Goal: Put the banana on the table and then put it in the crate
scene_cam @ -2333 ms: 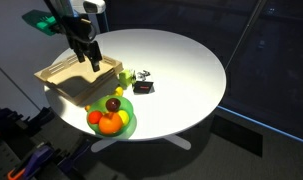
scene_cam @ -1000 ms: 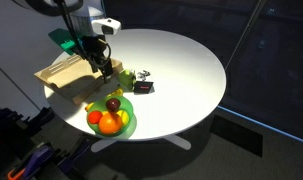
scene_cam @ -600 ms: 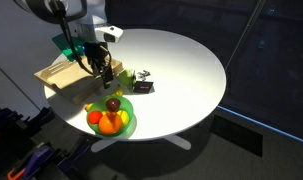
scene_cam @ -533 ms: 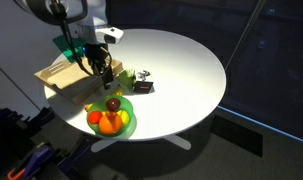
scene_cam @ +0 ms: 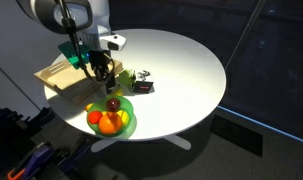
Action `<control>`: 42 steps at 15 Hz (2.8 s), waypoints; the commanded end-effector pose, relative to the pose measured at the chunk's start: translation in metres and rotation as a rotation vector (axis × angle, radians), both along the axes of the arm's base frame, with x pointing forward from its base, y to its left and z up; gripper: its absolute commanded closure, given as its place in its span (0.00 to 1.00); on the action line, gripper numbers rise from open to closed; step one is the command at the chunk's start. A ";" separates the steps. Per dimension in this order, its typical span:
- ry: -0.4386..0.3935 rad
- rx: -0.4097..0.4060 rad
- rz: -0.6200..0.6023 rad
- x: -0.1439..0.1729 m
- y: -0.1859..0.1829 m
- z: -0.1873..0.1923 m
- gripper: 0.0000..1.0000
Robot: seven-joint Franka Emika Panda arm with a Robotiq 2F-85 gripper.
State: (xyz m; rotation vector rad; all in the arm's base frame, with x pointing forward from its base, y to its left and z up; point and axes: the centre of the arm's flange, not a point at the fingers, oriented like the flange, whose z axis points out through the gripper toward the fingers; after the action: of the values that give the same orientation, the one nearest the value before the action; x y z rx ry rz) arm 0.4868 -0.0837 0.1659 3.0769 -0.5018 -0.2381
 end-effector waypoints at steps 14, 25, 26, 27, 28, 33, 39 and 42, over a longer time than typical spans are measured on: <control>-0.016 -0.014 0.024 0.021 -0.008 -0.031 0.00; -0.010 -0.018 0.057 0.025 -0.012 -0.040 0.00; -0.010 -0.018 0.059 0.025 -0.012 -0.041 0.00; -0.010 -0.017 0.061 0.025 -0.013 -0.041 0.00; -0.011 -0.018 0.065 0.024 -0.013 -0.041 0.00; -0.010 -0.013 0.072 0.023 -0.016 -0.043 0.00; -0.002 -0.011 0.070 0.022 -0.020 -0.047 0.08; 0.001 -0.009 0.068 0.022 -0.020 -0.048 0.44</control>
State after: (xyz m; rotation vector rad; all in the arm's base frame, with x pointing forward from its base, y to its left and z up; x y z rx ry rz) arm 0.5044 -0.0975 0.1187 3.0719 -0.4212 -0.2548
